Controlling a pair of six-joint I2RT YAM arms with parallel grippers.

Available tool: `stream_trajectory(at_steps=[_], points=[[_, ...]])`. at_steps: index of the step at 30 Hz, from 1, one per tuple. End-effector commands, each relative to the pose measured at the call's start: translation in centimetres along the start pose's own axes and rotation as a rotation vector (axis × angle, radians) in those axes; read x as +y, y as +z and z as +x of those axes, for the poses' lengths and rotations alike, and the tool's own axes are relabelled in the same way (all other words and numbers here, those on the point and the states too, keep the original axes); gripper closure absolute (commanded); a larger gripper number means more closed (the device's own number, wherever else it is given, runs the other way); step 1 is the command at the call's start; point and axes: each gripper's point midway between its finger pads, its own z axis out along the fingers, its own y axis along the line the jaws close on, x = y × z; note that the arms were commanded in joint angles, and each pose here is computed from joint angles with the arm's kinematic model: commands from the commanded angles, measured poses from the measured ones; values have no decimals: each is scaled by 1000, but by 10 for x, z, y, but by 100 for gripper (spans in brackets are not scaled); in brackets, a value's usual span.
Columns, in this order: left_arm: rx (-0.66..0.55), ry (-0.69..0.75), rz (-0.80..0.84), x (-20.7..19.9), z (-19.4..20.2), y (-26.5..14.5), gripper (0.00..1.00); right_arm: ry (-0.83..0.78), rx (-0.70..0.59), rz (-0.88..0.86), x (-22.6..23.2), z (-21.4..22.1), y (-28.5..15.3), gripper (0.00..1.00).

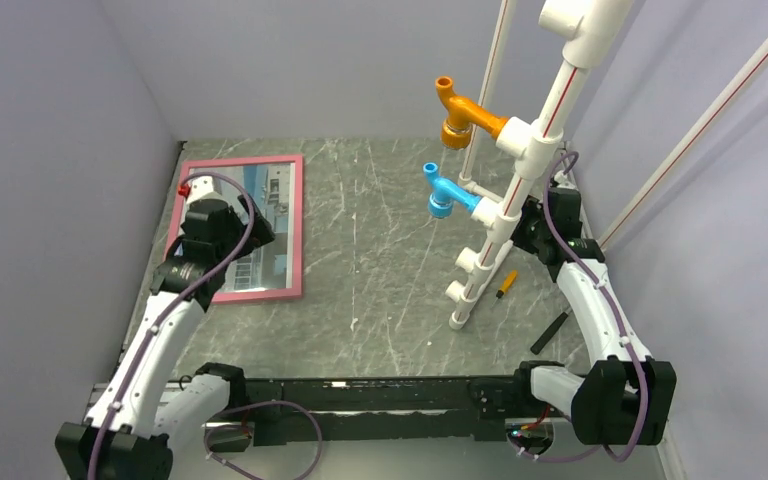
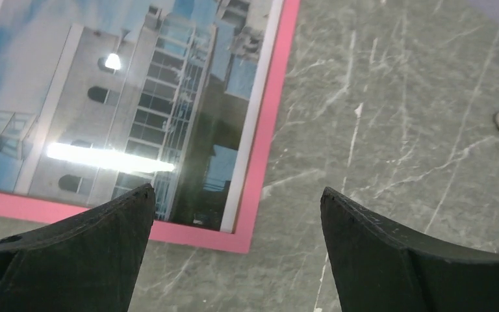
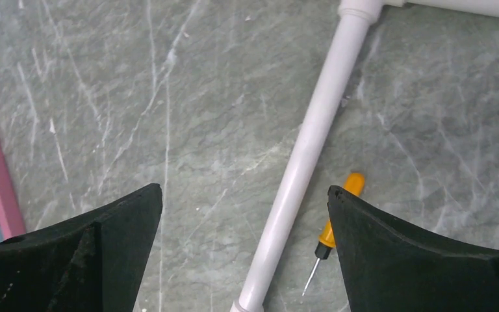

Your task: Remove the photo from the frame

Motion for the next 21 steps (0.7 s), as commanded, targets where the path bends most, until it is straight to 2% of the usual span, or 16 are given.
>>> stream_trajectory(at_steps=[1,8,13,16,21], points=[[182,-35,7,9,25,5,1,-43,-45,-153,29,-14,-3,0],[333,-118,344,-19,63,21,1,-81,37,-347,64,-4,-2,0],[330,-115,446,-30,69,17,1,-116,108,-419,81,16,-1,0],[317,-89,458,-30,68,13,1,-140,126,-389,83,26,0,0],[228,-33,495,-33,55,-2,1,-169,36,-238,74,16,-12,0]])
